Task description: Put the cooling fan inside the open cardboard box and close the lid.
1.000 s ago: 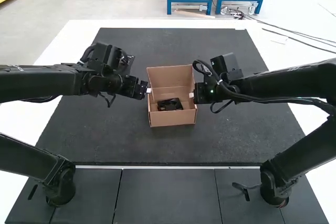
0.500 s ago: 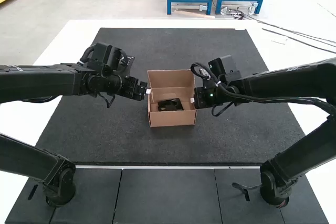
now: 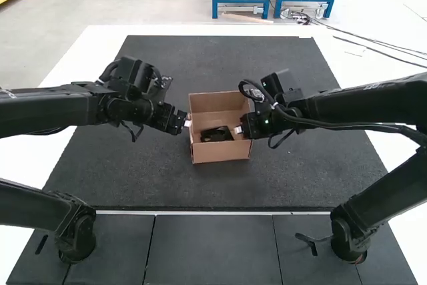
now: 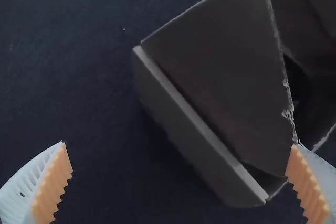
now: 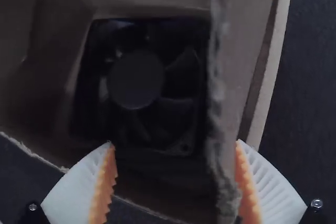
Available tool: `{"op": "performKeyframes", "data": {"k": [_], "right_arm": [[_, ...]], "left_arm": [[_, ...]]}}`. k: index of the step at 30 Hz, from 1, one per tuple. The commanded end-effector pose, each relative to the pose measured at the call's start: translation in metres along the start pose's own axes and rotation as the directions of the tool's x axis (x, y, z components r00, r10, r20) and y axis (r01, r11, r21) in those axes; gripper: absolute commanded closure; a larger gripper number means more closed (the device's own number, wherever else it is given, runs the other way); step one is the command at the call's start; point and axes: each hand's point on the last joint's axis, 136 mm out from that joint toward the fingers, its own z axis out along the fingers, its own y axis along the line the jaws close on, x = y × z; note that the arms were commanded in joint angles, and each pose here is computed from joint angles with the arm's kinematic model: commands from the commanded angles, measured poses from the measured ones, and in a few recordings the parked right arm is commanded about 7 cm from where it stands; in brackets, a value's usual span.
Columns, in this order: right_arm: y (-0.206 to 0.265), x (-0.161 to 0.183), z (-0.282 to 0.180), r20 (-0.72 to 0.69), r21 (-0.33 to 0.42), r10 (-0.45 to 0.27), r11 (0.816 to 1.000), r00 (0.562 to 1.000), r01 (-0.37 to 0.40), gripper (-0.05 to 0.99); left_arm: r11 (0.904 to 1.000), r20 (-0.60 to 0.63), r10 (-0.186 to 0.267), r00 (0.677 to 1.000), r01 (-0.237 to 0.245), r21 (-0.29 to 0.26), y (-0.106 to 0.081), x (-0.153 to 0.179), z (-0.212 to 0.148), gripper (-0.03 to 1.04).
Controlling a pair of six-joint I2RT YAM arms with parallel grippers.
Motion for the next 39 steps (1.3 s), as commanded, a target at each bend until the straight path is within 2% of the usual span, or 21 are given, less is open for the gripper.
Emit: {"op": "performKeyframes", "data": {"k": [1, 10, 15, 20, 26, 32, 39], "right_arm": [[-0.005, -0.007, 0.0, 0.001, 0.032, -0.003, 0.999, 1.0, 0.003, 0.38], [-0.007, -0.017, -0.003, 0.018, 0.053, -0.011, 0.999, 1.0, 0.011, 0.35], [-0.014, -0.017, -0.003, 0.019, 0.094, -0.044, 0.995, 0.999, 0.042, 0.35], [-0.013, -0.022, -0.008, 0.034, 0.094, -0.064, 0.994, 0.997, 0.06, 0.31], [-0.012, -0.032, -0.019, 0.08, 0.1, -0.075, 0.993, 0.994, 0.067, 0.23], [-0.009, -0.046, -0.036, 0.131, 0.124, -0.155, 0.983, 0.979, 0.139, 0.08], [-0.005, -0.062, -0.057, 0.2, 0.132, -0.194, 0.977, 0.961, 0.169, 0.05]], "left_arm": [[0.9996, 0.019, 0.022, 1.0, -0.022, 0.015, -0.004, -0.004, -0.004, 0.05], [0.9996, 0.022, 0.023, 0.999, -0.023, 0.014, -0.004, -0.006, -0.005, 0.05], [0.9996, 0.024, 0.026, 0.999, -0.027, 0.013, -0.003, -0.006, -0.007, 0.05], [0.9997, 0.036, 0.021, 0.999, -0.021, 0.009, -0.003, -0.01, -0.012, 0.05], [0.9981, 0.042, 0.001, 0.999, 0.002, -0.062, 0.015, -0.01, -0.017, 0.05], [0.993, 0.061, -0.007, 0.998, 0.015, -0.118, 0.028, -0.014, -0.024, 0.05], [0.984, 0.101, -0.01, 0.995, 0.027, -0.176, 0.04, -0.025, -0.029, 0.05]]}}
